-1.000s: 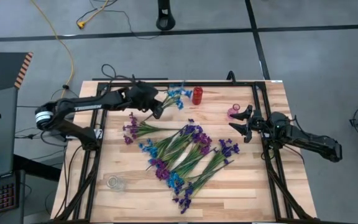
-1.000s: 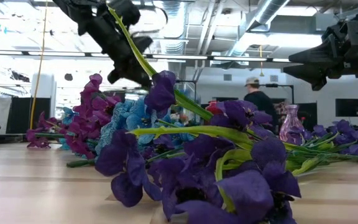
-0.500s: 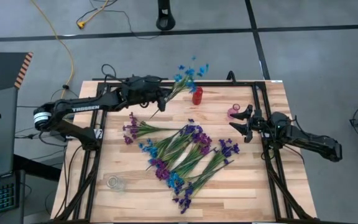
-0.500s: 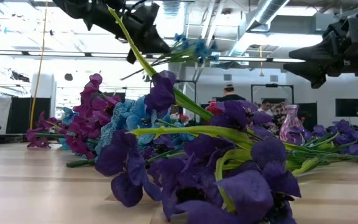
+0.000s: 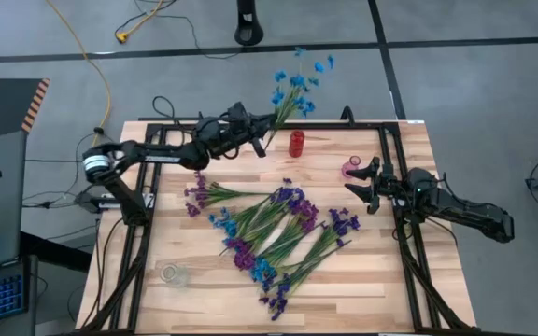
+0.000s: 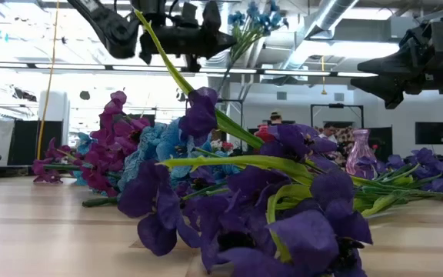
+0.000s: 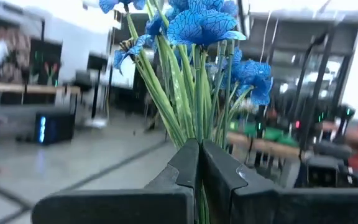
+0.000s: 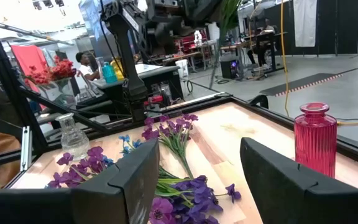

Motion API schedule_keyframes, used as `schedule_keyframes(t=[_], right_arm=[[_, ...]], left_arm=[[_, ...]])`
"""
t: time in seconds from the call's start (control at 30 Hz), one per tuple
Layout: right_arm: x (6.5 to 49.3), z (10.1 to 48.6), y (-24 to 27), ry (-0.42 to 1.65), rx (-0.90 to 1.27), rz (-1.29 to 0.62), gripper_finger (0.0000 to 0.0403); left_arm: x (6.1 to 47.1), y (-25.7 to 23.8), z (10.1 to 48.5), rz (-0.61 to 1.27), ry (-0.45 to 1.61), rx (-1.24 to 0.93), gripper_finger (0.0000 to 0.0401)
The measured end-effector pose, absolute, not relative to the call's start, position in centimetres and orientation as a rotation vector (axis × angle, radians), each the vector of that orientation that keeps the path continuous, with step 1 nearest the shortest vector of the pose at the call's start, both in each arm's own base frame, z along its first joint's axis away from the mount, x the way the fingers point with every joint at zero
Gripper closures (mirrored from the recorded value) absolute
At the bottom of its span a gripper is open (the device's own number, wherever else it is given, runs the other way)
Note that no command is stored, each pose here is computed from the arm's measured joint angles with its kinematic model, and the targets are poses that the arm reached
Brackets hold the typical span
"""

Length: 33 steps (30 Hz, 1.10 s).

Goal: Sort flowers into vase by color
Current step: Put the top blue flowers into the red vase

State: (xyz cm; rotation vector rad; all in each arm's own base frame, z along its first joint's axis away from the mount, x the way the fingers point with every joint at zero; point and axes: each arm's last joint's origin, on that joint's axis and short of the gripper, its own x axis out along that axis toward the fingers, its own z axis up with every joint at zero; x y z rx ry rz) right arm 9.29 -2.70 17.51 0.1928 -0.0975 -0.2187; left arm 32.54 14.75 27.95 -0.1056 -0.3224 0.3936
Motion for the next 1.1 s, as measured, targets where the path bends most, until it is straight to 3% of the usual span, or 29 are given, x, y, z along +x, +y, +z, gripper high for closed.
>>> schedule_keyframes(t=[0.73,1.1], right_arm=[[9.3,17.5,-2.7,-0.094,0.186,-0.221,0.0150],[9.3,17.5,-2.7,-0.092,0.184,-0.222,0.0150]], left_arm=[[41.9,20.8,26.6,0.308,-0.482,0.037,0.0401],[42.3,23.1,24.7,0.348,-0.455,0.030,0.0401]])
